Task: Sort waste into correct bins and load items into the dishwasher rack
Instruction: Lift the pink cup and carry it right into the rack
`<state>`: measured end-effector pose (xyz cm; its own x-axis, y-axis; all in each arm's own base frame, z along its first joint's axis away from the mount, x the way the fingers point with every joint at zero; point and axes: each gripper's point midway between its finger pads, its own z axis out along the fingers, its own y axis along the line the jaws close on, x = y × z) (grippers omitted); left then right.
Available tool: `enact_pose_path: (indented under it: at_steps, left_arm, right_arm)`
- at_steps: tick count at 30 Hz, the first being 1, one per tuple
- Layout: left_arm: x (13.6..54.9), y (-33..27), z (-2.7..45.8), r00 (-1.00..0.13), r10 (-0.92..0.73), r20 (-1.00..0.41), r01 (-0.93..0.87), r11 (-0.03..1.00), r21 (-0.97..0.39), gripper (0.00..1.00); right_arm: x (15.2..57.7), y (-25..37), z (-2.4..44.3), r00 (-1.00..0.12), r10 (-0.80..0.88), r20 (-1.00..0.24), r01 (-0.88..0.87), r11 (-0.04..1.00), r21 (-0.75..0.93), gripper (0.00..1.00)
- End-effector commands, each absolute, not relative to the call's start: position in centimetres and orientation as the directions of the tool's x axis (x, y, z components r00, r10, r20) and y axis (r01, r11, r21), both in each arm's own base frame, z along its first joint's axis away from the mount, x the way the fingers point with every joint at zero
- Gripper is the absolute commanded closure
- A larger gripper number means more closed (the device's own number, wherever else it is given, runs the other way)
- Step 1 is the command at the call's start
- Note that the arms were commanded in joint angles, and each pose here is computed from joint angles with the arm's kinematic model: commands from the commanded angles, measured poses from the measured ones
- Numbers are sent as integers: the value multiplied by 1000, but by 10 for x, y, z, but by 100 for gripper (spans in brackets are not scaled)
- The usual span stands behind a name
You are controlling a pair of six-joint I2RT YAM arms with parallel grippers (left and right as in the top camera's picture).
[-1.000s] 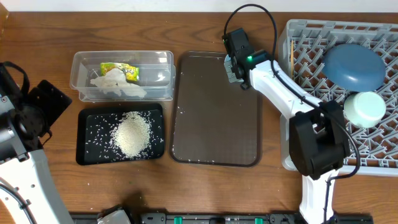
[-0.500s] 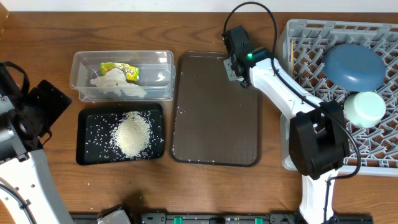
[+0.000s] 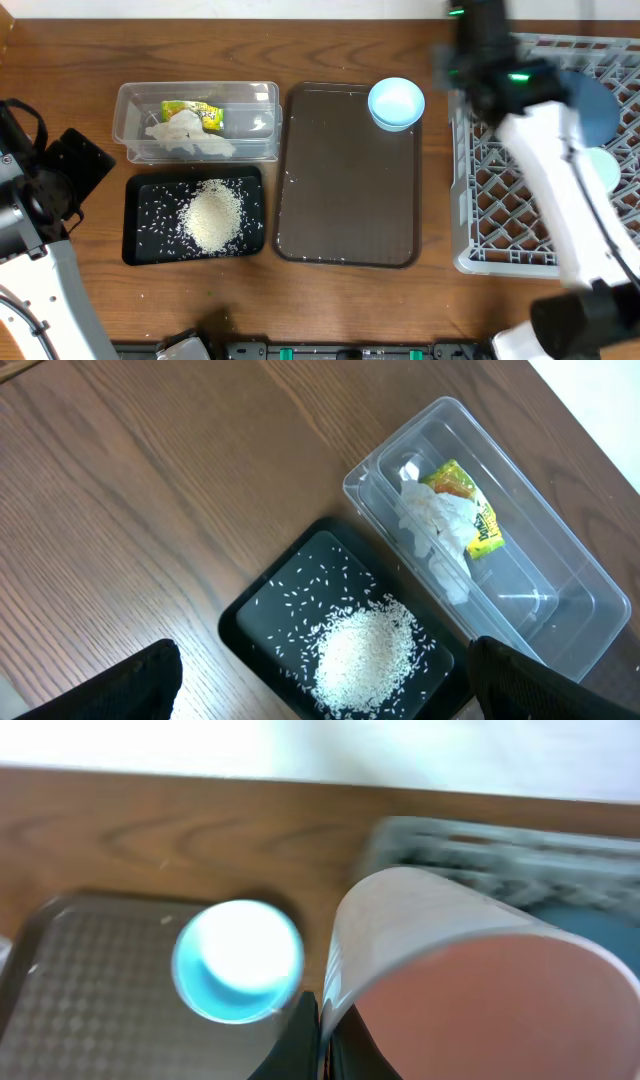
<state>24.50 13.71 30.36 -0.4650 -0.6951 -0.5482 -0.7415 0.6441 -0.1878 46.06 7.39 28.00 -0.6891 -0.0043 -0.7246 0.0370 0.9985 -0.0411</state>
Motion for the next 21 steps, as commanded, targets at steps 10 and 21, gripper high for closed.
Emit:
enact_pose_path:
  at_steps: [10, 21]
  left_arm:
    - [245, 140, 305, -461, -694, -553, -747, 640, -181, 7]
    - [244, 140, 305, -461, -694, -553, -747, 640, -180, 7]
  right_arm:
    - [413, -63, 263, -738, 408, -537, 312, 913, 263, 99]
    - [387, -33, 300, -786, 408, -464, -78, 680, 729, 99]
